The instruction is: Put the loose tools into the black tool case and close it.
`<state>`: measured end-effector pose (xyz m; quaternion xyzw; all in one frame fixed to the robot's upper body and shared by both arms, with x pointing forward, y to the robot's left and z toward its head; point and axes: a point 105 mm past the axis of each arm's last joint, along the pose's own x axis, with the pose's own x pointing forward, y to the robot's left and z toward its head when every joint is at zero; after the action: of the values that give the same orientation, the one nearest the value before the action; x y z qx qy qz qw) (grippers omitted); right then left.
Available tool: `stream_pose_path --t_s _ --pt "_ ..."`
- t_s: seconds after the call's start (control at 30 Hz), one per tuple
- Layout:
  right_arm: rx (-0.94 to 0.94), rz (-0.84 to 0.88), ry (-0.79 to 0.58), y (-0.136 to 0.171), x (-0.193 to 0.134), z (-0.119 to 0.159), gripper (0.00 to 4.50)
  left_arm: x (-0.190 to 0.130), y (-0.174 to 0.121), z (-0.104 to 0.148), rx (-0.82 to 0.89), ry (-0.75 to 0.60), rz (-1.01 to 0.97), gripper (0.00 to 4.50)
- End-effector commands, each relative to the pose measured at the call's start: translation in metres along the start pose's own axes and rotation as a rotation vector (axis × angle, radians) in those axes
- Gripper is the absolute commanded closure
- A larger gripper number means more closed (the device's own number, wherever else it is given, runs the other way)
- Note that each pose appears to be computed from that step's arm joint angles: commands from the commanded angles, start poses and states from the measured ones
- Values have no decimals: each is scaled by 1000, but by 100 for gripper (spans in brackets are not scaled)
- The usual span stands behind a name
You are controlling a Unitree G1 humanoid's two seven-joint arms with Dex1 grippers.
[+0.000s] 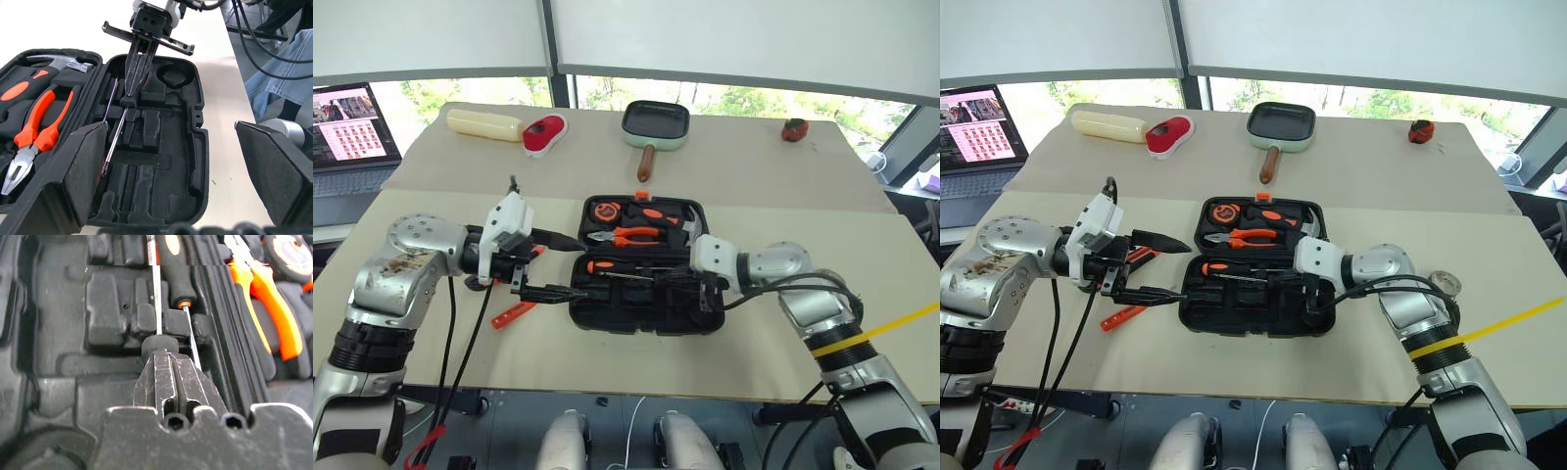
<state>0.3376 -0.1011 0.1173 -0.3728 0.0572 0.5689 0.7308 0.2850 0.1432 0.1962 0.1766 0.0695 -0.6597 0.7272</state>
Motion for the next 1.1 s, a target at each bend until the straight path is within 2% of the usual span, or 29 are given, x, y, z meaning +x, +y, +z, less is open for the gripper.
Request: stream_pose_path --t_s 0.03,0.17,0.5,0.8,1.1 --pt "34 56 94 16 18 -23 446 -2 2 8 45 -6 11 0" --pt "19 60 128 16 23 -28 446 -1 3 9 47 -9 10 0" --pt "-136 199 246 34 24 -42 446 1 5 9 51 -15 8 0" --pt "-113 204 361 28 -17 -66 446 1 9 8 55 -17 16 0" --pt "-93 181 328 22 -16 -55 446 2 10 5 60 -19 18 0"
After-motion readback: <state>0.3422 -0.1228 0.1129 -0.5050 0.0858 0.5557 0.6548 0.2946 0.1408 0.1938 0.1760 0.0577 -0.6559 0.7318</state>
